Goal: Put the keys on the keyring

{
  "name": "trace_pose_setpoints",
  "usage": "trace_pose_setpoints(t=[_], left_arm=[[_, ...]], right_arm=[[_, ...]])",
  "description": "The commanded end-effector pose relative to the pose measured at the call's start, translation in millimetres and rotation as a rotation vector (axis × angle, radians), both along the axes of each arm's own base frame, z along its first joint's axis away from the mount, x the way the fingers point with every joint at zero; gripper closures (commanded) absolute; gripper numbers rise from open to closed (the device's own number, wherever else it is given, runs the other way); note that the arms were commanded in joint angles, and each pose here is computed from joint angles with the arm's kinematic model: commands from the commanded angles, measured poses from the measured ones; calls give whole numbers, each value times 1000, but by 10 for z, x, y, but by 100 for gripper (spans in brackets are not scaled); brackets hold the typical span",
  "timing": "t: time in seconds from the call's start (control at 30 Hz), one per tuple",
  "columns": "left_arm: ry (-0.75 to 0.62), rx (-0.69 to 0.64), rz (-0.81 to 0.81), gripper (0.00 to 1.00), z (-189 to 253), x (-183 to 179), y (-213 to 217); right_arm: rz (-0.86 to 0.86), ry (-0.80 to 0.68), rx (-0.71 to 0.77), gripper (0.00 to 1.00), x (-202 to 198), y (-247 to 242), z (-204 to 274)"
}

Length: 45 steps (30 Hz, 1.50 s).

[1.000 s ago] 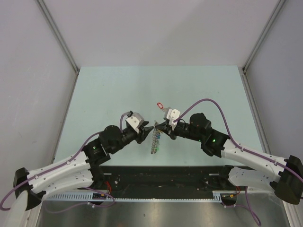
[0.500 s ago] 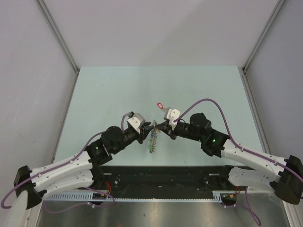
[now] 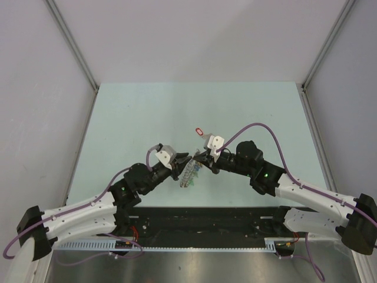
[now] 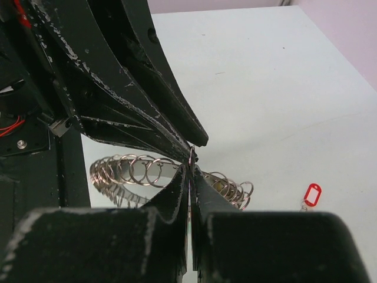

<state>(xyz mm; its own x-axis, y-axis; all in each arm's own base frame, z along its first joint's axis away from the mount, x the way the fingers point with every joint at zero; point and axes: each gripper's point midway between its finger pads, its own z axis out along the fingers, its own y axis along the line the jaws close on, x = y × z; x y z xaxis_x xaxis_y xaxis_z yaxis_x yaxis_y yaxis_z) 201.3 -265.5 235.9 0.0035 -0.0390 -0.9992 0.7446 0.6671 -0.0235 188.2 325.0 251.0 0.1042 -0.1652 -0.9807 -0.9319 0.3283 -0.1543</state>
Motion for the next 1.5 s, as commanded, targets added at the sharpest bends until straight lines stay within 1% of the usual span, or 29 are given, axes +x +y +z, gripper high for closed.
trace_pose_setpoints(t=[0.0,0.03,0.1,0.13,0.2,0.3,0.4,0.7,0.8,0.83,0.87,0.93,0.97,1.07,1.13,1.2,1.3,1.33,1.47], left_arm=[[-76,-108,21,78,235,15,48],[-93,-126,17,80,284,4,54],[-105,-140,7,81,290,-20,58],[-118,-160,3,84,338,-31,61],[-136,-161,-2,86,335,-45,74],[-156,-170,-4,95,357,-56,85],[-168,-190,-5,99,385,-69,105],[-171,-195,21,100,403,-52,161],[-166,-191,24,100,384,-47,163],[-166,-194,22,100,388,-50,161],[-164,-196,22,99,388,-51,160],[-162,-195,25,100,380,-45,163],[-163,-198,25,100,389,-49,166],[-157,-199,34,100,376,-37,177],[-153,-202,42,100,372,-29,188],[-149,-206,48,99,375,-20,194],[-146,-202,51,100,375,-14,195],[-147,-203,51,100,386,-12,195],[-122,-216,42,100,387,-25,176]], right_arm=[[41,-79,138,100,-64,73,541],[41,-77,141,100,-65,74,548],[41,-71,138,100,-63,79,529],[41,-68,142,100,-65,80,540],[41,-65,142,100,-64,83,535],[41,-58,141,100,-67,83,523],[40,-54,144,100,-67,87,524],[19,-21,165,100,-52,77,552],[-10,-17,171,93,-19,43,566],[-16,-18,177,89,-17,30,588],[-18,-14,180,78,-18,27,593],[-27,1,198,68,-23,10,633],[-33,6,203,61,-26,-2,643],[-65,24,227,57,-3,-85,706],[-67,63,234,55,26,-141,695],[-40,100,230,56,29,-167,658],[-36,122,206,62,104,-193,563],[-38,125,203,66,124,-193,546],[-10,131,196,72,141,-102,483]])
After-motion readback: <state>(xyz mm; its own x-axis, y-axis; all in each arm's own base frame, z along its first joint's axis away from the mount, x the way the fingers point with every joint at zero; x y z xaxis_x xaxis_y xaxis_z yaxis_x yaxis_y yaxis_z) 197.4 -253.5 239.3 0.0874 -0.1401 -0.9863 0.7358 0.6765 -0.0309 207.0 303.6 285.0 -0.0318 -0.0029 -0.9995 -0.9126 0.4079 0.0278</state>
